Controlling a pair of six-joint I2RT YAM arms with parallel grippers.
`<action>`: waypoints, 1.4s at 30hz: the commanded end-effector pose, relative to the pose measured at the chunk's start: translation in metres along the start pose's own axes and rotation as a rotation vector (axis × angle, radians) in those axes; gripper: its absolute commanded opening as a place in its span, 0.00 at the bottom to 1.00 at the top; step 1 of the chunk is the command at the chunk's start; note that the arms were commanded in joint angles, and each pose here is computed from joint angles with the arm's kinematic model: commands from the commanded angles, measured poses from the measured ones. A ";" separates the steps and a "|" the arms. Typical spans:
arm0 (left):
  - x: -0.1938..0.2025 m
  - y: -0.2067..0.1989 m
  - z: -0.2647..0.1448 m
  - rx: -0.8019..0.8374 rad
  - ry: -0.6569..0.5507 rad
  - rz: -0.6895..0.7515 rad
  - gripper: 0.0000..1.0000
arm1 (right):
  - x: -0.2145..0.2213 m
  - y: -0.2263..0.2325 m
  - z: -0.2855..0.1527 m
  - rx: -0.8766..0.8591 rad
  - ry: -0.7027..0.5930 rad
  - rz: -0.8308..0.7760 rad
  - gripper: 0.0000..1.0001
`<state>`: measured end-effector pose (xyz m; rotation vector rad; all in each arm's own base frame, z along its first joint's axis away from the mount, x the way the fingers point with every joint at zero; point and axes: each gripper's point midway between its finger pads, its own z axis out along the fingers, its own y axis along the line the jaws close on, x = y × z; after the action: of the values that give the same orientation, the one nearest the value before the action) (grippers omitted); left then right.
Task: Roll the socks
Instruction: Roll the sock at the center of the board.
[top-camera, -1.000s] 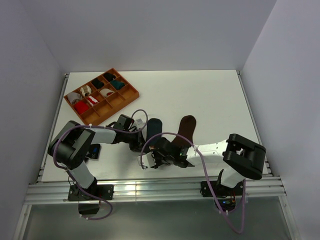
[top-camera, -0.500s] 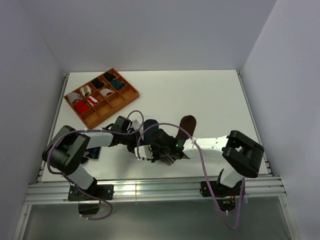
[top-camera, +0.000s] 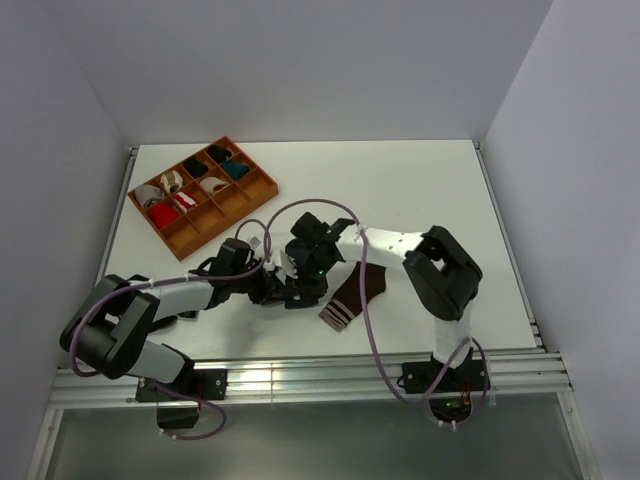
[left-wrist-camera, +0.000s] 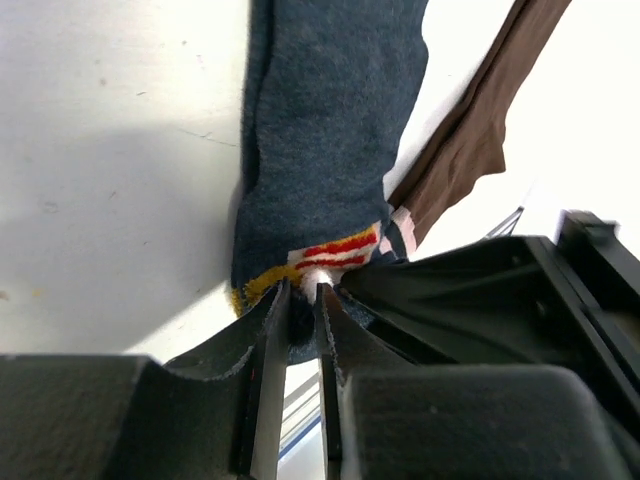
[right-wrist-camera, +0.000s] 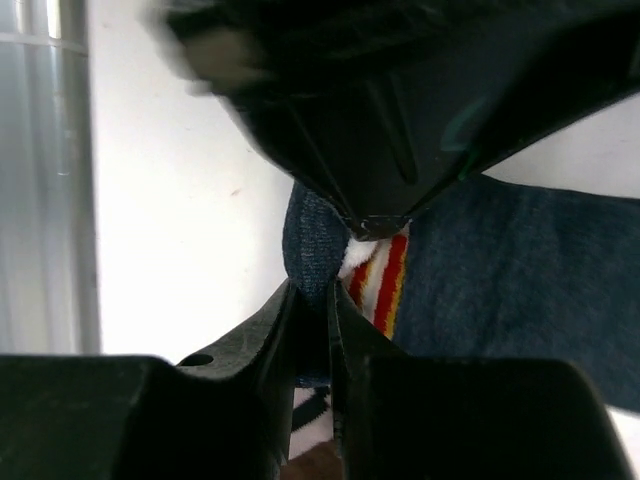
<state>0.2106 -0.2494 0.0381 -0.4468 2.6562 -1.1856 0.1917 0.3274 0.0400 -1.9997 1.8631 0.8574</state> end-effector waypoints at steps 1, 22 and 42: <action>-0.011 -0.014 -0.004 0.059 -0.075 -0.003 0.21 | 0.002 0.025 -0.007 -0.212 0.022 0.156 0.12; -0.029 -0.062 -0.018 0.199 -0.473 0.382 0.35 | 0.032 -0.002 -0.021 -0.517 -0.035 0.649 0.12; 0.016 -0.075 0.032 0.358 -0.314 0.705 0.42 | 0.038 -0.007 -0.030 -0.567 -0.076 0.751 0.12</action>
<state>0.2170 -0.3065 0.0495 0.2323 2.1086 -1.0981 0.2009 0.2804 0.0325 -1.4797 2.5746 1.7344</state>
